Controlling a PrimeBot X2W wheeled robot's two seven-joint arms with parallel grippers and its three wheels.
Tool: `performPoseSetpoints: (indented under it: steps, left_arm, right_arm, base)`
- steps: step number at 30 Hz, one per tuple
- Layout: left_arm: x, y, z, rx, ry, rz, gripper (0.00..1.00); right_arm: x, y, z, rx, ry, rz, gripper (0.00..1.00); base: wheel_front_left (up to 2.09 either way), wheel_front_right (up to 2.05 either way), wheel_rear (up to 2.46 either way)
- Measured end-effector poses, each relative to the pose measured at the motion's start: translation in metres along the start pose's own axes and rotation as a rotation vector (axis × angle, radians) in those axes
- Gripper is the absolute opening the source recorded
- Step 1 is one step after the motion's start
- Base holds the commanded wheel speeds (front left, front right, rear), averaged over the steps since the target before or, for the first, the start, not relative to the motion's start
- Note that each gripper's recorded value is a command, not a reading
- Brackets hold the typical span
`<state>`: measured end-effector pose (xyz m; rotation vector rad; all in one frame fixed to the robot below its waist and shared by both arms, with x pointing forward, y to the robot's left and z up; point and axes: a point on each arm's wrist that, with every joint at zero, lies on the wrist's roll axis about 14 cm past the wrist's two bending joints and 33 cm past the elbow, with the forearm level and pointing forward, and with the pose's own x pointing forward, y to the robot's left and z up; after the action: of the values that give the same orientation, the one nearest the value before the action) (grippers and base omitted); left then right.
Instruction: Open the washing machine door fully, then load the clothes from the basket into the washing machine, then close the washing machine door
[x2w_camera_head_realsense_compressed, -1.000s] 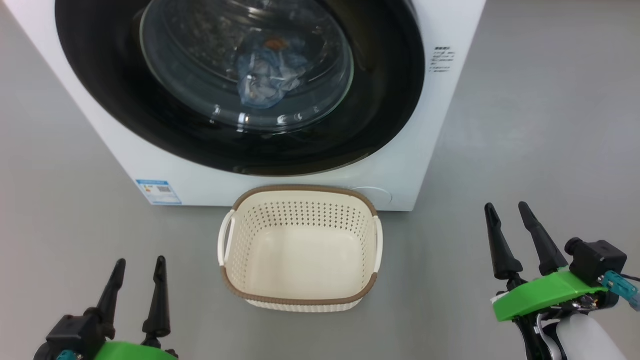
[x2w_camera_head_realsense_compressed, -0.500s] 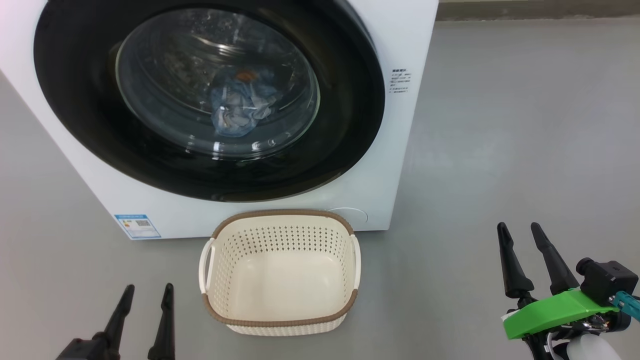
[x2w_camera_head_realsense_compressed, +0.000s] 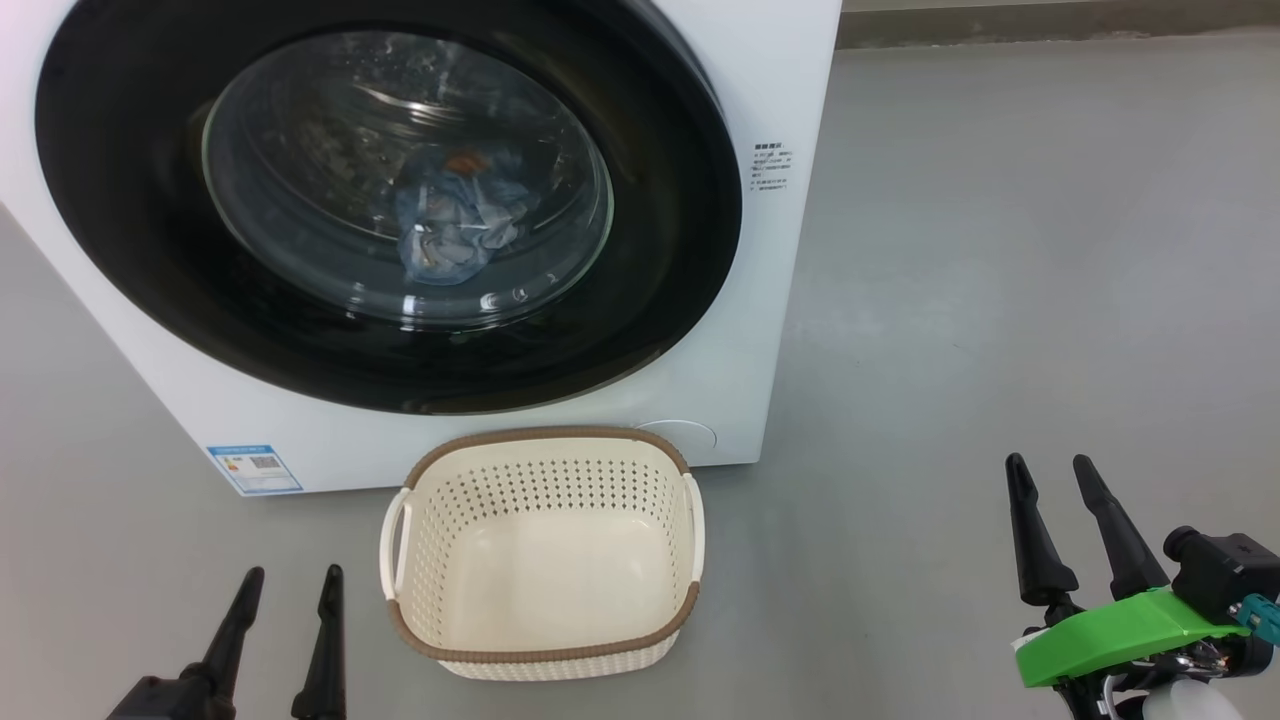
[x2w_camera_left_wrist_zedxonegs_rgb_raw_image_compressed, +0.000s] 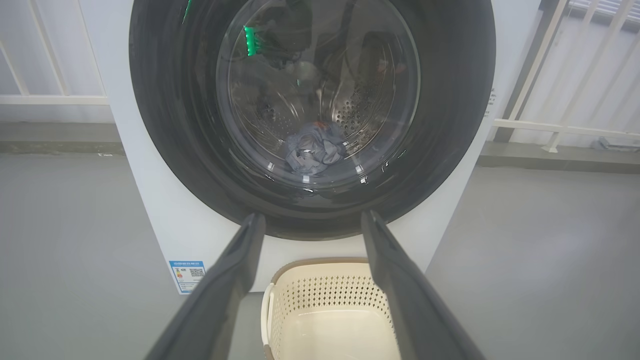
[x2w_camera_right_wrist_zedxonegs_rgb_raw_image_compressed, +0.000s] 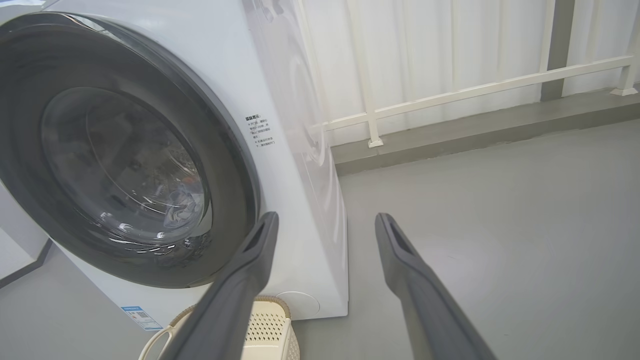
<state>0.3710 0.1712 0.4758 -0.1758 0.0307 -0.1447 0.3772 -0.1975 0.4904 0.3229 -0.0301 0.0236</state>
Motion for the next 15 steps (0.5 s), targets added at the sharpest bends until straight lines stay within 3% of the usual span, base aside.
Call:
performPoseSetpoints:
  steps: [15]
  left_arm:
    - [0.0031,-0.0018,-0.0019,0.034,0.008,-0.012,1.00]
  right_arm:
    - [-0.0023,-0.0061,0.0012,0.003,-0.005,-0.021,1.00]
  base:
    - [0.00,0.00,0.00]
